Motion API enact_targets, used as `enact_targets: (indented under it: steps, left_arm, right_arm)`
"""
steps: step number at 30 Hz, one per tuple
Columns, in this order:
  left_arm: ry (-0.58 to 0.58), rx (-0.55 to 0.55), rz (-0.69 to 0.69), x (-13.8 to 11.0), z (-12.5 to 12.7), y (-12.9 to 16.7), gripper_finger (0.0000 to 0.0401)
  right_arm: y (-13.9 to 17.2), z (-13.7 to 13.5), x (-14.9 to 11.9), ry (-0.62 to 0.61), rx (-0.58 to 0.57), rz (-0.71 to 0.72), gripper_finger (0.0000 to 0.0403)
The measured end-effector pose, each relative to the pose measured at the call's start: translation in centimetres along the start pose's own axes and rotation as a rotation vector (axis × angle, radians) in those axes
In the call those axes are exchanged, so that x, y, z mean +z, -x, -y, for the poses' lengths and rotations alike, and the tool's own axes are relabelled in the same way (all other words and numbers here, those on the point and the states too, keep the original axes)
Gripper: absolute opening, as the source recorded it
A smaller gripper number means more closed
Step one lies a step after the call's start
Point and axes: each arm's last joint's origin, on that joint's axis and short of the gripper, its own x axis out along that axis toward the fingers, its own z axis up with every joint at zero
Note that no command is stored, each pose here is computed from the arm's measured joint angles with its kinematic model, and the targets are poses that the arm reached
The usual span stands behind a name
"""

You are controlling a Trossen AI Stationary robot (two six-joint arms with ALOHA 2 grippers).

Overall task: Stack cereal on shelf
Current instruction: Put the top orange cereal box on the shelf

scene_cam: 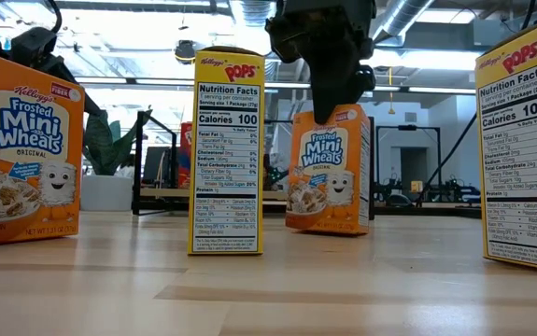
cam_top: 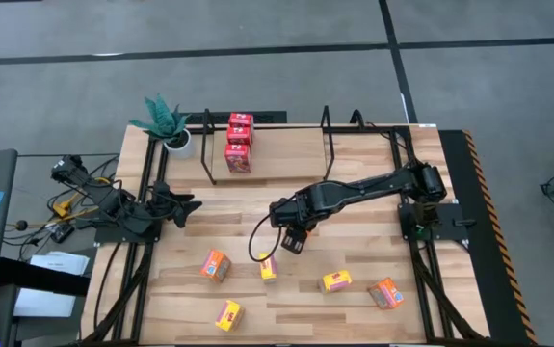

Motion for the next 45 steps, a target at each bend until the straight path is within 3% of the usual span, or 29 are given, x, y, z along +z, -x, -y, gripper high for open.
enact_targets:
  steps: [8,16,28,35,45]
  left_arm:
    - [0.003,0.000,0.000,0.0,0.0,0.0,0.0286]
    - [0.009,0.000,0.001,0.0,0.0,0.0,0.0286]
    - [0.050,0.001,0.003,0.0,0.0,0.0,0.0286]
    - [0.107,0.006,0.014,0.0,0.0,0.0,0.0286]
    - [0.212,0.037,0.098,0.3,-0.1,0.0,0.0286]
  right_arm:
    - [0.5,0.3,0.4,0.025,0.010,-0.004,0.0158]
    - [4.1,2.4,3.6,0.151,0.041,0.109,0.0159]
    - [10.7,12.7,9.1,0.264,-0.100,0.330,0.0147]
    - [11.8,18.7,10.3,0.342,-0.202,0.358,0.0152]
    - [12.9,22.7,11.8,0.495,-0.312,0.495,0.0143]
